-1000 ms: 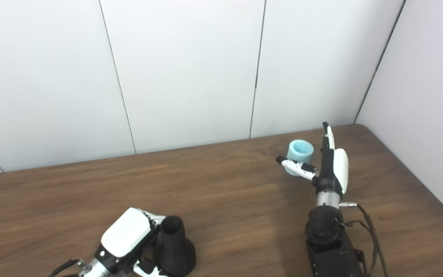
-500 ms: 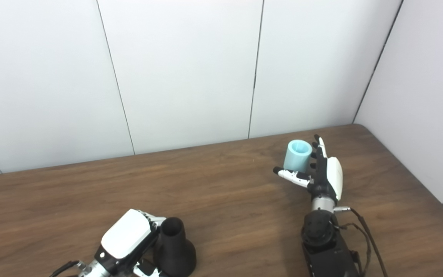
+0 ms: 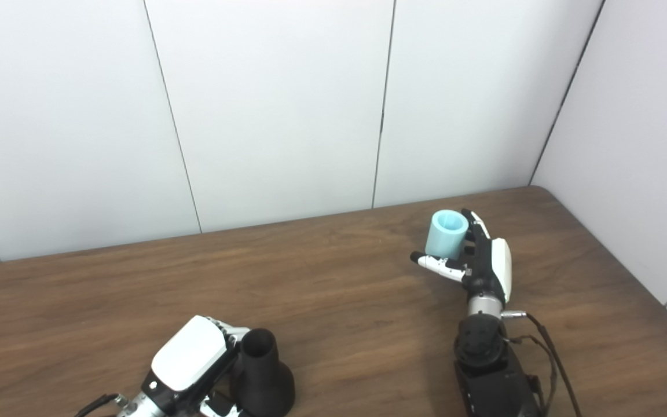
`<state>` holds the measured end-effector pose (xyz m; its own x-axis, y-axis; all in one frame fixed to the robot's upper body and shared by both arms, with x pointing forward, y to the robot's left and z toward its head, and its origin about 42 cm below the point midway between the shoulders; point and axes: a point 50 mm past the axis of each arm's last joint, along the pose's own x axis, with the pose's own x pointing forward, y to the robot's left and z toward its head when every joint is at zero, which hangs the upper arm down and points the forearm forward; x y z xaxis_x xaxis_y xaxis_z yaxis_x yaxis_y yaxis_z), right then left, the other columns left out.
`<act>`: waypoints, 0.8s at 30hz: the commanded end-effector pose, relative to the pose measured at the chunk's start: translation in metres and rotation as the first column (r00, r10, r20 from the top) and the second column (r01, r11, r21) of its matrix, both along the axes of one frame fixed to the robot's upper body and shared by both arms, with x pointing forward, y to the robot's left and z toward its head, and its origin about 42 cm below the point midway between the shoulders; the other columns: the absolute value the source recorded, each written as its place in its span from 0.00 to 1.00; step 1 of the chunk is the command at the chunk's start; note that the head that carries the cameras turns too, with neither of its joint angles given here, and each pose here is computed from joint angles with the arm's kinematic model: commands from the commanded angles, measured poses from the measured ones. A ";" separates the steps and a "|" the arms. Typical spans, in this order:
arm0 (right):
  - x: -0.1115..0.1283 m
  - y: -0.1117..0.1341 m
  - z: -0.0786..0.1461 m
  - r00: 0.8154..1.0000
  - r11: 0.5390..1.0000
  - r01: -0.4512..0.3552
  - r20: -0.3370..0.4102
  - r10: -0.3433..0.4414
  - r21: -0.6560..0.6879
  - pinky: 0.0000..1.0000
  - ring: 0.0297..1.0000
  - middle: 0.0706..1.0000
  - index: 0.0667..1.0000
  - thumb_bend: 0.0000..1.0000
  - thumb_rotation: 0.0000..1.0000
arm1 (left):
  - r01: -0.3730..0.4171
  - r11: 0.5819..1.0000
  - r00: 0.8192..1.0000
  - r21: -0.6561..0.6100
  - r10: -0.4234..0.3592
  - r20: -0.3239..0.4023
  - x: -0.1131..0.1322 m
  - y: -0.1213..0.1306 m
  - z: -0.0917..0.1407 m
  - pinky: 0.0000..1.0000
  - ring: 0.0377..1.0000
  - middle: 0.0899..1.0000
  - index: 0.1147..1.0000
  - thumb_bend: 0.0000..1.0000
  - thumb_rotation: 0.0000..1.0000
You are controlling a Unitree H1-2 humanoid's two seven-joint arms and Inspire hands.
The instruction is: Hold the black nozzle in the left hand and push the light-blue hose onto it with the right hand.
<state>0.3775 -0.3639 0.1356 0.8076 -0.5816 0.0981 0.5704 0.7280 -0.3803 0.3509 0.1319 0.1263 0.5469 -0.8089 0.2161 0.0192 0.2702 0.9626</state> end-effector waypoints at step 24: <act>0.030 0.001 0.016 0.993 0.973 0.040 0.101 -0.065 0.226 0.61 0.69 0.70 0.65 0.83 0.12 | 0.008 0.999 0.999 0.037 -0.007 -0.041 -0.018 0.010 -0.015 0.14 0.16 0.42 0.41 0.52 0.00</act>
